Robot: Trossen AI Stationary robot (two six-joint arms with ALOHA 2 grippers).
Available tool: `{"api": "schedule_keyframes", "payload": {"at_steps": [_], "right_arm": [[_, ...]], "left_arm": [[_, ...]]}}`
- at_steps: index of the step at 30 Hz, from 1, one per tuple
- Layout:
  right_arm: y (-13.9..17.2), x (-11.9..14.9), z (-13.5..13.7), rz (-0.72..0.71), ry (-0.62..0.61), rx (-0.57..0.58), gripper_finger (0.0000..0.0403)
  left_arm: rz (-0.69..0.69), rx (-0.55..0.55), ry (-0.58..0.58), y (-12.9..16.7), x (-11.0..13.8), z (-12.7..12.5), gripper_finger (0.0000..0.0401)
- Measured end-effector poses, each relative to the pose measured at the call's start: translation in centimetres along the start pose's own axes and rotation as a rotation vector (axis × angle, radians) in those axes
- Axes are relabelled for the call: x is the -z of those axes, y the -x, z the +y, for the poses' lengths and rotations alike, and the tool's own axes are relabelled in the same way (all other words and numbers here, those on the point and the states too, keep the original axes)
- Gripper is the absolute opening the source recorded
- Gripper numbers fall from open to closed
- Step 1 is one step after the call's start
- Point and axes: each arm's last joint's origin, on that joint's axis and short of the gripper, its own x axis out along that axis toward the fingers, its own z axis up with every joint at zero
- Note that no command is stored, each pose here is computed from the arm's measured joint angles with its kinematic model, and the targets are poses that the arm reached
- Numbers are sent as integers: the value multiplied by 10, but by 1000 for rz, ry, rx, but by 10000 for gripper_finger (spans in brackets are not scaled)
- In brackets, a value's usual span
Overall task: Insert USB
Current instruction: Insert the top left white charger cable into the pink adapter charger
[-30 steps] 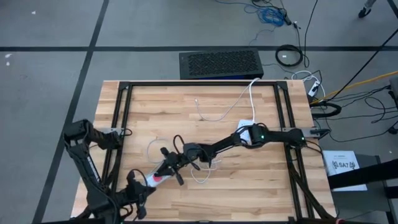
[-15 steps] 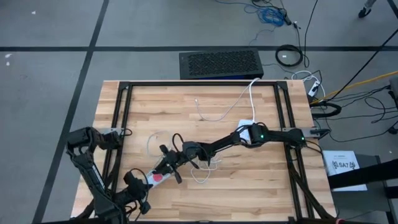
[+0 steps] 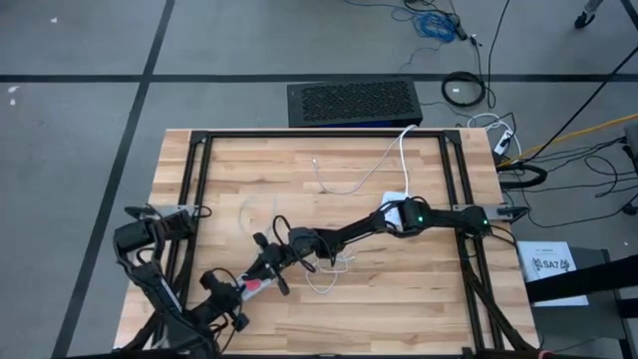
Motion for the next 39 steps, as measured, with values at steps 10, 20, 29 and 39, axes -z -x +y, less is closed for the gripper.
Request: {"api": "schedule_keyframes", "payload": {"at_steps": [10,20,29,39], "right_arm": [[-2,5,6,37,42,-10,0],[0,8,1,18,87,-22,0],[2,27,-6,-49,21,-30,0],[0,26,-14,-15,25,-48,0]], "left_arm": [[-39,-29,-22,-10,3,-2,6],[-40,-27,-21,-10,3,-3,6],[-39,-26,-27,-10,3,-3,6],[-39,-26,-27,-10,3,-3,6]]}}
